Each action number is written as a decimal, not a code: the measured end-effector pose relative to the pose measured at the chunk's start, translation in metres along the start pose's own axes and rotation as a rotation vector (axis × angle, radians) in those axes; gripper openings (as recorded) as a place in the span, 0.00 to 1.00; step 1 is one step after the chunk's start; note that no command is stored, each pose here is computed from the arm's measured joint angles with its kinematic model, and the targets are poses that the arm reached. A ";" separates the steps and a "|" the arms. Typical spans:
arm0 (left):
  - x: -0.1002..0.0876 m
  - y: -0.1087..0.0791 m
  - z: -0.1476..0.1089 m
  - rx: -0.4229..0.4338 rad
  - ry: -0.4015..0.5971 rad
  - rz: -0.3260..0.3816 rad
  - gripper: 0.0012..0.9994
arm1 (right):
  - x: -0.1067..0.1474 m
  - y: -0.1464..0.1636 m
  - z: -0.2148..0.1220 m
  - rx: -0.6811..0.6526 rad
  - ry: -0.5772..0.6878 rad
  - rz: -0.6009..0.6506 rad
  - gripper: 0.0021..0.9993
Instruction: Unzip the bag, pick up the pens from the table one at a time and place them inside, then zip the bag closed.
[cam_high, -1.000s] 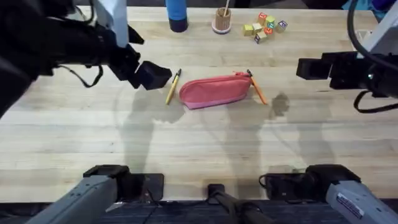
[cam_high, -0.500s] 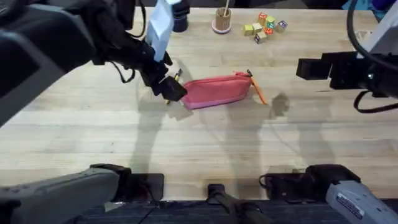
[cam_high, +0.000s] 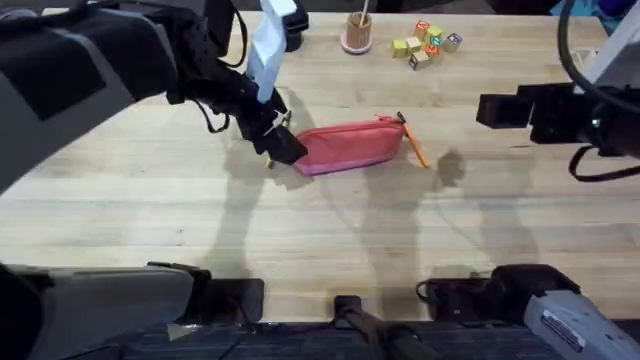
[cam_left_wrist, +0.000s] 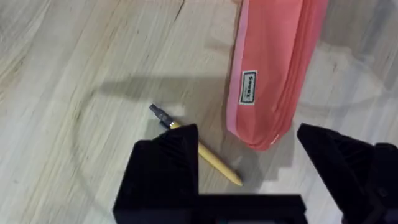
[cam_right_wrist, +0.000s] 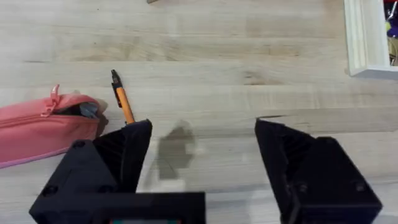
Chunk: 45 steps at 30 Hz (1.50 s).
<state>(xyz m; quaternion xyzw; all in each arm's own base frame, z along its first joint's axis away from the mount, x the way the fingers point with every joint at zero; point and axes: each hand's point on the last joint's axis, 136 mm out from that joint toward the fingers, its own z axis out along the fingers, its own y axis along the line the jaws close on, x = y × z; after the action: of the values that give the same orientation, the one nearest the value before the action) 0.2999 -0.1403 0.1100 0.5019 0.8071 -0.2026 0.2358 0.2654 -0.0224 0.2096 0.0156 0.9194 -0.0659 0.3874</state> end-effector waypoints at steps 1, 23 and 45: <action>0.000 0.000 0.001 0.003 0.001 -0.002 0.99 | 0.000 0.000 0.000 0.000 0.000 0.000 1.00; -0.002 -0.012 0.014 0.055 0.016 0.025 0.05 | 0.000 0.000 0.000 -0.001 0.000 -0.003 1.00; -0.002 -0.013 0.014 0.059 0.015 0.025 0.04 | -0.026 0.062 0.008 -0.326 0.206 -0.022 1.00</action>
<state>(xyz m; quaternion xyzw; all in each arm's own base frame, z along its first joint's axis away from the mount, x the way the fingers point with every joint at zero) 0.2912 -0.1556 0.1011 0.5200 0.7964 -0.2194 0.2172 0.2938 0.0383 0.2159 -0.0508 0.9528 0.0818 0.2878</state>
